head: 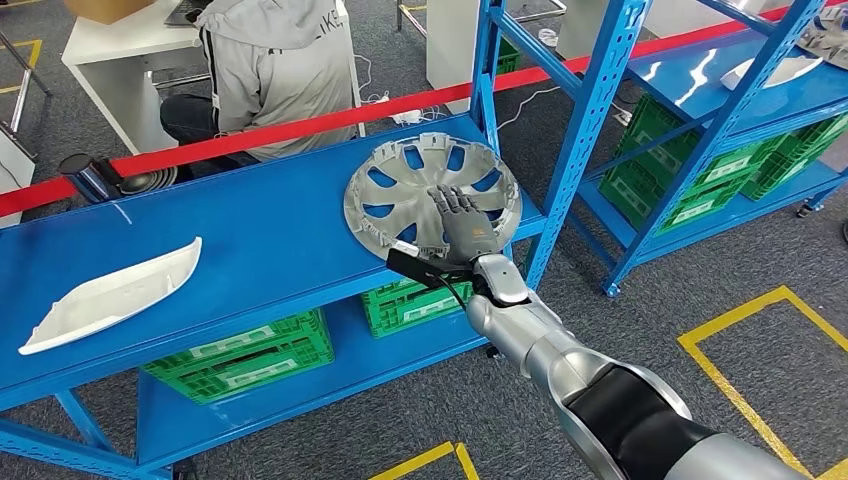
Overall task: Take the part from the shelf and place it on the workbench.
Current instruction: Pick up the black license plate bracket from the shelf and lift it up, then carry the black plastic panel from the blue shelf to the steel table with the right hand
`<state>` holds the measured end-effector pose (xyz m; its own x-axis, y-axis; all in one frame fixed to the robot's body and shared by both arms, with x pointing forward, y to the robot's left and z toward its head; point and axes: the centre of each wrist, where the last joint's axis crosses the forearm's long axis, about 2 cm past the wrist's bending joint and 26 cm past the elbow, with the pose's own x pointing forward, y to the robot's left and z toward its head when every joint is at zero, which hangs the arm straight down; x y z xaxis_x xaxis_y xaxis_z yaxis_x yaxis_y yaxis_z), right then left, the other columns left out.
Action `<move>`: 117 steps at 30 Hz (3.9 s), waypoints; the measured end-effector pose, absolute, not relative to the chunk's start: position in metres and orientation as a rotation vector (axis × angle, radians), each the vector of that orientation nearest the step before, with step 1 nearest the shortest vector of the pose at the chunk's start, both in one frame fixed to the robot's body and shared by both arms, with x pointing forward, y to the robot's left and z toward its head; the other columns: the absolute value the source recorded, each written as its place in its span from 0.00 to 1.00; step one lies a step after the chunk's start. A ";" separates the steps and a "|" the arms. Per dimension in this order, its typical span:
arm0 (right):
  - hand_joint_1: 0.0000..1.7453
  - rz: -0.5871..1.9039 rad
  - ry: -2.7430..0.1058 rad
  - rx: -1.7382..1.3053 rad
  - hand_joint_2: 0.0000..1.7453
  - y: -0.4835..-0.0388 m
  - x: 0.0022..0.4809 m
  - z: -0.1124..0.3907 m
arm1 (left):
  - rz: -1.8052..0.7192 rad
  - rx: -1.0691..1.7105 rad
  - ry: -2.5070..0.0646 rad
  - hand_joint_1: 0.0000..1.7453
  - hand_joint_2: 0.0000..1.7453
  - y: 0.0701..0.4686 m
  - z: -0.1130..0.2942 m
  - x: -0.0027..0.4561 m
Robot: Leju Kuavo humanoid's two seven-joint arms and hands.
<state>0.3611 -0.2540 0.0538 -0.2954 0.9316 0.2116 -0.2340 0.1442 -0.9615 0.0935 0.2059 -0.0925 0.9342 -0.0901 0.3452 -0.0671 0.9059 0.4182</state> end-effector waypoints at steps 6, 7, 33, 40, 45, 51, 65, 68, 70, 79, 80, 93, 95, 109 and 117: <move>1.00 1.467 -1.319 -0.755 1.00 -0.249 0.360 0.053 | -0.015 0.438 -0.369 0.00 0.00 0.205 -0.092 0.094; 1.00 1.474 -1.317 -0.745 1.00 -0.249 0.360 0.053 | -0.015 0.438 -0.369 0.00 0.00 0.205 -0.092 0.094; 0.95 1.550 -1.313 -0.677 1.00 -0.247 0.360 0.052 | -0.032 0.456 -0.412 0.00 0.00 0.202 -0.091 0.094; 0.95 1.568 -1.325 -0.667 1.00 -0.247 0.360 0.052 | -0.119 0.505 -0.472 0.00 0.00 0.202 -0.090 0.096; 0.95 1.572 -1.324 -0.669 1.00 -0.247 0.360 0.052 | -0.126 0.522 -0.478 0.00 1.00 0.202 -0.090 0.096; 0.95 1.575 -1.355 -0.682 1.00 -0.245 0.360 0.053 | -0.139 0.575 -0.507 0.00 1.00 0.205 -0.089 0.098; 0.95 1.102 -1.843 -0.457 1.00 -0.225 0.356 0.080 | -0.199 0.485 -0.467 0.00 1.00 0.205 -0.092 0.093; 0.95 0.959 -1.977 -0.420 1.00 -0.222 0.347 0.094 | -0.187 0.475 -0.456 0.00 1.00 0.206 -0.093 0.089; 0.95 0.882 -2.073 -0.393 1.00 -0.219 0.341 0.107 | -0.171 0.475 -0.448 0.00 1.00 0.208 -0.094 0.085; 0.95 0.660 -2.399 -0.356 1.00 -0.213 0.319 0.163 | -0.152 0.480 -0.426 0.00 1.00 0.211 -0.097 0.073; 0.95 0.648 -2.421 -0.361 1.00 -0.213 0.317 0.168 | -0.153 0.481 -0.426 0.00 1.00 0.211 -0.097 0.073; 0.95 0.542 -2.573 0.165 1.00 -0.207 0.281 0.205 | -0.174 0.501 -0.425 0.00 1.00 0.212 -0.097 0.069; 0.95 0.548 -2.600 0.201 1.00 -0.205 0.276 0.211 | -0.181 0.506 -0.427 0.00 1.00 0.212 -0.097 0.069; 0.95 0.548 -2.694 0.272 1.00 -0.203 0.262 0.234 | -0.180 0.518 -0.429 0.00 1.00 0.212 -0.097 0.068; 0.95 0.575 -2.690 0.261 1.00 -0.204 0.261 0.233 | -0.180 0.518 -0.427 0.00 1.00 0.211 -0.097 0.068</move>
